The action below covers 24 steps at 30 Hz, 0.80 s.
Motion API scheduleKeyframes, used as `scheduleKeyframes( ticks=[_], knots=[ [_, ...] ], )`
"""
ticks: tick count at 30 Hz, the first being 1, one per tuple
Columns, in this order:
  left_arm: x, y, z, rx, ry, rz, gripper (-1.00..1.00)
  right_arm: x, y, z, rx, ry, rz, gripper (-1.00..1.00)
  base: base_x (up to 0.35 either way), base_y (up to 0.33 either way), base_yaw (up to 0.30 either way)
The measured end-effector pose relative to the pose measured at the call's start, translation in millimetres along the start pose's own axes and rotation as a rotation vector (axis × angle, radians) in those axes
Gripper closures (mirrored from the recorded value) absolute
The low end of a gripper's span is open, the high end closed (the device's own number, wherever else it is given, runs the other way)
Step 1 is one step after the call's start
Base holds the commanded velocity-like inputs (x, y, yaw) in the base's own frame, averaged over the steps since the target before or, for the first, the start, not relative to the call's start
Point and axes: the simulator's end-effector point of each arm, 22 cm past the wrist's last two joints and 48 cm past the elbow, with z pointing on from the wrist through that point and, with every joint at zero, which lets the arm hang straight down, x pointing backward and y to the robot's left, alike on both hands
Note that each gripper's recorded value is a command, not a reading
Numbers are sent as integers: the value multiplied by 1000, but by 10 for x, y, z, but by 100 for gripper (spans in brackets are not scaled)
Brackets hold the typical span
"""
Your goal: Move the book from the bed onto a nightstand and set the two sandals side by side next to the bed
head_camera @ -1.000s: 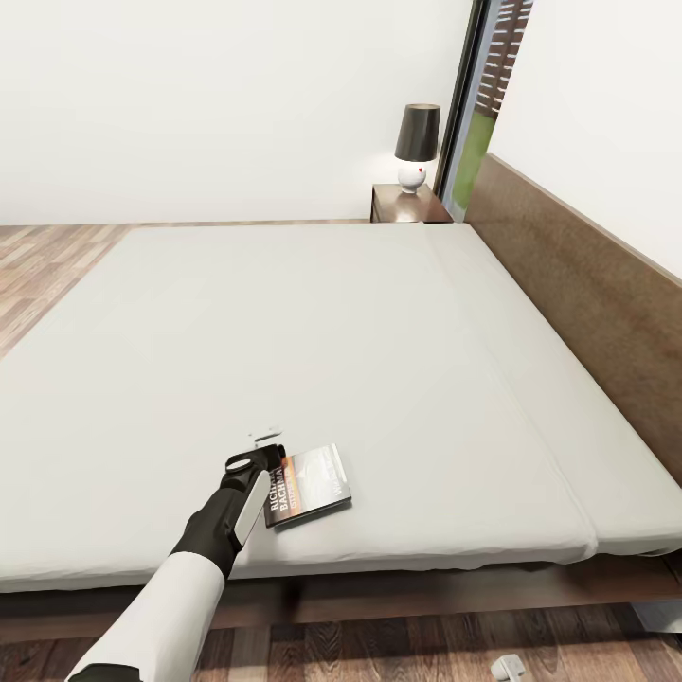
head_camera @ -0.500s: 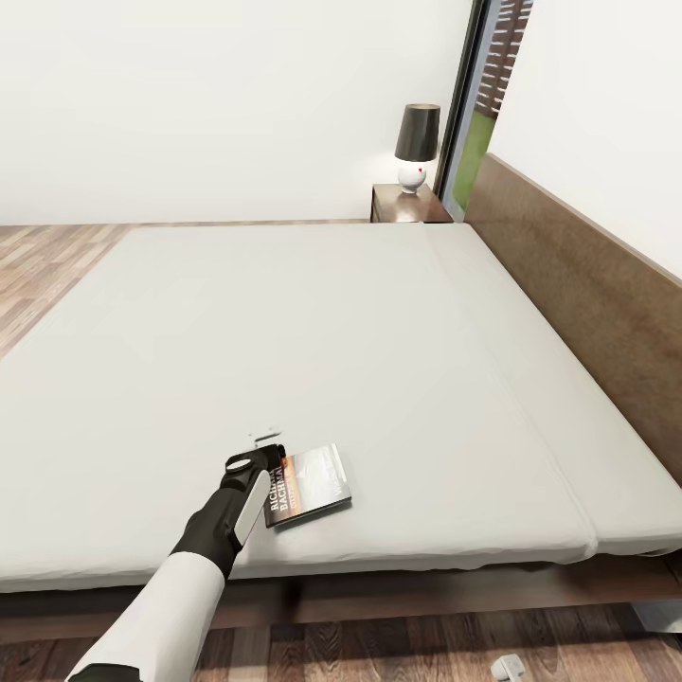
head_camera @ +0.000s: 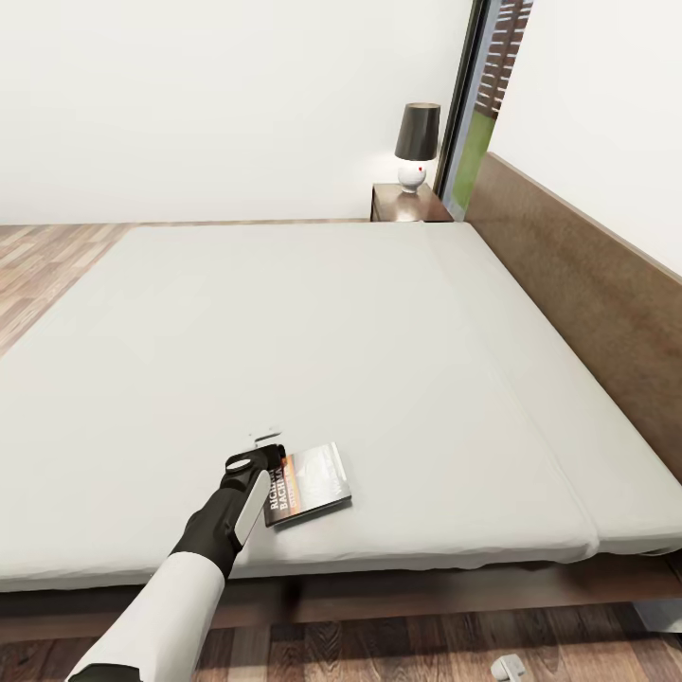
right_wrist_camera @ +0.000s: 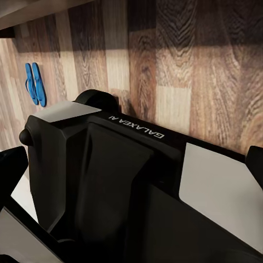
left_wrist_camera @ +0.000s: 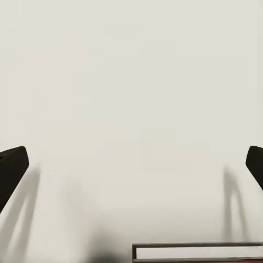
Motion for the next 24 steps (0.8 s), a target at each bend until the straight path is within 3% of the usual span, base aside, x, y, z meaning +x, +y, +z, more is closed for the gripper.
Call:
scheduleKeyframes(
  ticks=[24],
  knots=[
    [-3, -2, 1, 1, -1, -3, -100, 0, 1, 1, 0, 0, 0, -100, -37, 0, 0]
  ],
)
